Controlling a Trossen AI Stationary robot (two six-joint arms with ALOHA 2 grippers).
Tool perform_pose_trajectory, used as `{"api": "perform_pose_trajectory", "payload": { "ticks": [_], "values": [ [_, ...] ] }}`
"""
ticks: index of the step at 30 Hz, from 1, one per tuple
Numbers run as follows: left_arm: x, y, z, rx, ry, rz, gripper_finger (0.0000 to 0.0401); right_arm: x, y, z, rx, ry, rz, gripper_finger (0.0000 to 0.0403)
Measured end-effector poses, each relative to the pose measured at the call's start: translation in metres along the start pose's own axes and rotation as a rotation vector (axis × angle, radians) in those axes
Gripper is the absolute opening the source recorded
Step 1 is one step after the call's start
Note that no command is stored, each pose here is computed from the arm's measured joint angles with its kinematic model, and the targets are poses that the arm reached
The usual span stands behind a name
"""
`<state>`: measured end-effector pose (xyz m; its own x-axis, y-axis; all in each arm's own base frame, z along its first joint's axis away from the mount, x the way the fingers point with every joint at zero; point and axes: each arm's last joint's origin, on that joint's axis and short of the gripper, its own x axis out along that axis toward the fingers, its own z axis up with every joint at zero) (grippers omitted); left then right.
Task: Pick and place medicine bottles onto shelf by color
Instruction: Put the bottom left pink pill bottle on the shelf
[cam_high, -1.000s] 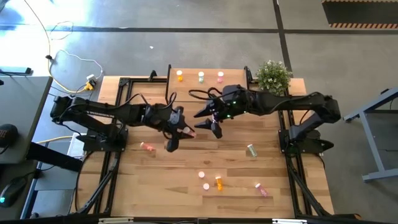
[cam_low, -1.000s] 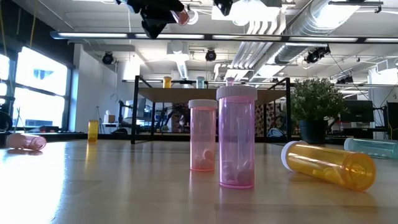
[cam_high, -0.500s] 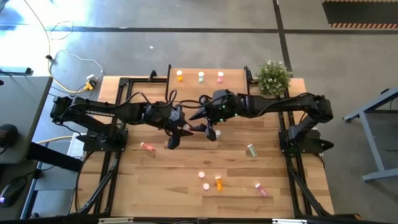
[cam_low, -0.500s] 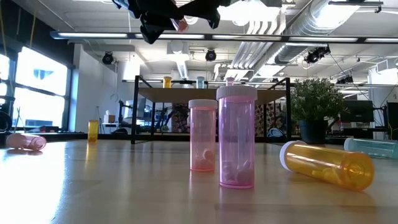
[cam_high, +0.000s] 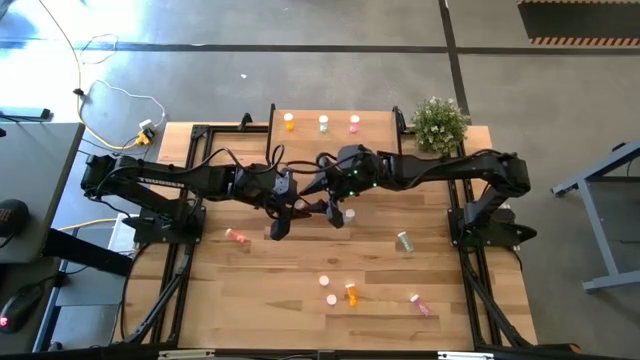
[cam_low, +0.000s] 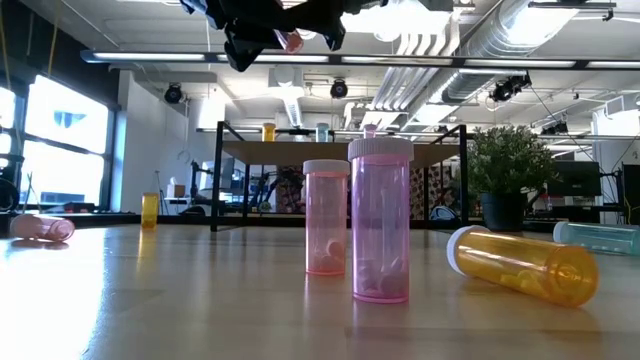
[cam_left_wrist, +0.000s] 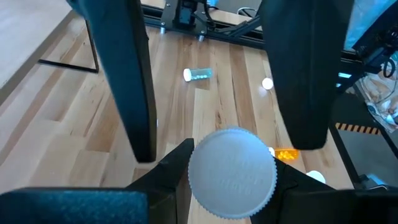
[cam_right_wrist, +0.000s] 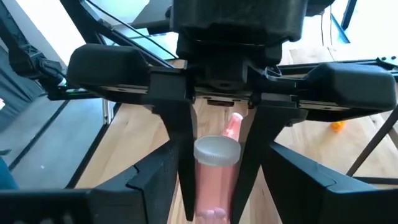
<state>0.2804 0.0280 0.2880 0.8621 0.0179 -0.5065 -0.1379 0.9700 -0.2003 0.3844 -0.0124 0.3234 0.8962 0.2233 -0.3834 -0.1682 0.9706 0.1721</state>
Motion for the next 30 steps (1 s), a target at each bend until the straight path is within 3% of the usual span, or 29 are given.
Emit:
{"api": "perform_pose_trajectory", "payload": {
  "ticks": [30],
  "values": [
    [0.0005, 0.0014, -0.0010, -0.017, 0.001, 0.038, 0.0104, 0.0077, -0.0036, -0.0074, 0.063, 0.040, -0.034, 0.0092]
  ]
}}
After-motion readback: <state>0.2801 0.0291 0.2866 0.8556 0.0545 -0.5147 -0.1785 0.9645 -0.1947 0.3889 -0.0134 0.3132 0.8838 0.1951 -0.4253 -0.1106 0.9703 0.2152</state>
